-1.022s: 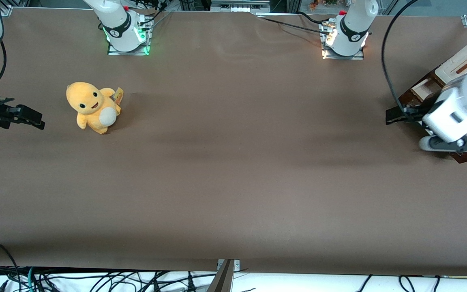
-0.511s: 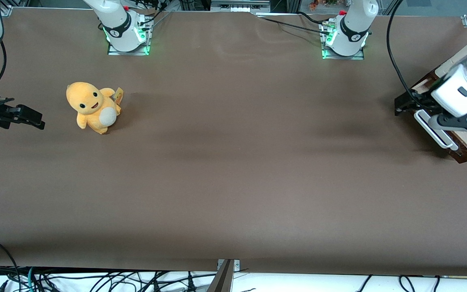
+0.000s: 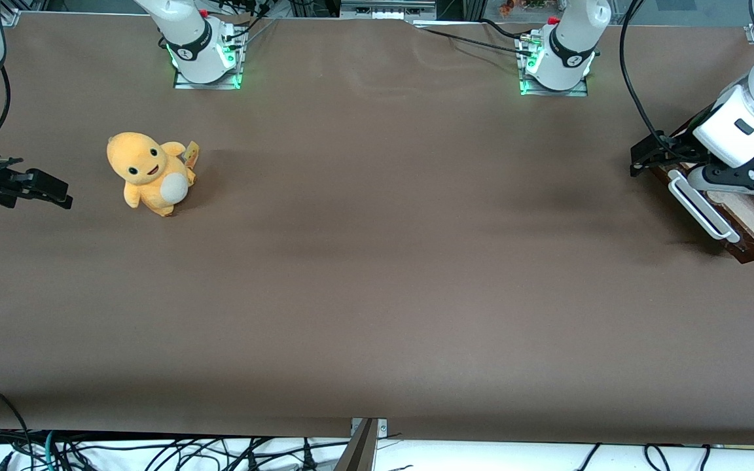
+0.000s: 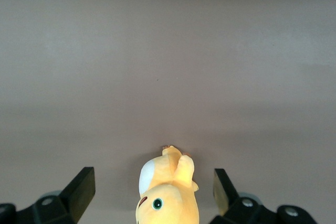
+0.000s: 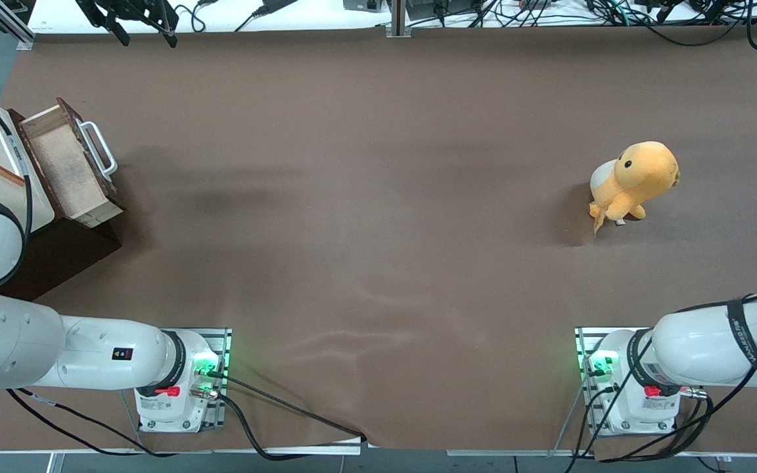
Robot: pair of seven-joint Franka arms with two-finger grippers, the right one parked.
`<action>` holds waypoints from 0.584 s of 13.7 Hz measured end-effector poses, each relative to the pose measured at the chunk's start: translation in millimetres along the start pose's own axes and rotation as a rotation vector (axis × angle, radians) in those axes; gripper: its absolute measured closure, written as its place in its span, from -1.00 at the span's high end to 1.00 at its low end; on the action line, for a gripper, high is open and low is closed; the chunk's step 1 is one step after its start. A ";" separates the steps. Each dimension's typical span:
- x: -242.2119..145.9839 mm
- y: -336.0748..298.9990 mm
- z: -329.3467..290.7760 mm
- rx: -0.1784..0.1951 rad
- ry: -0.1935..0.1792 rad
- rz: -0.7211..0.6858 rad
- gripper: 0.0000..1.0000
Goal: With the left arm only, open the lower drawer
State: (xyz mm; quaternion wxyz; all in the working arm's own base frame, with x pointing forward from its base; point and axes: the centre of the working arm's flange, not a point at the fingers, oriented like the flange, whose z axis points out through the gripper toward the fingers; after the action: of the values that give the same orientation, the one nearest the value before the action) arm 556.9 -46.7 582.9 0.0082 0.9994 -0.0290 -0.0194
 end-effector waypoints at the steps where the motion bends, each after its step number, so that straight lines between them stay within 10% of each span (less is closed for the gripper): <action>1: -0.4 0.4 0.3 0.000 -0.001 0.001 1.00; 8: -0.9 0.0 2.0 0.000 -0.005 0.000 1.00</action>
State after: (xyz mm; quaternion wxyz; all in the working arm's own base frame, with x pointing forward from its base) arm 555.9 -46.7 580.9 0.0080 0.9993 -0.0290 -0.0216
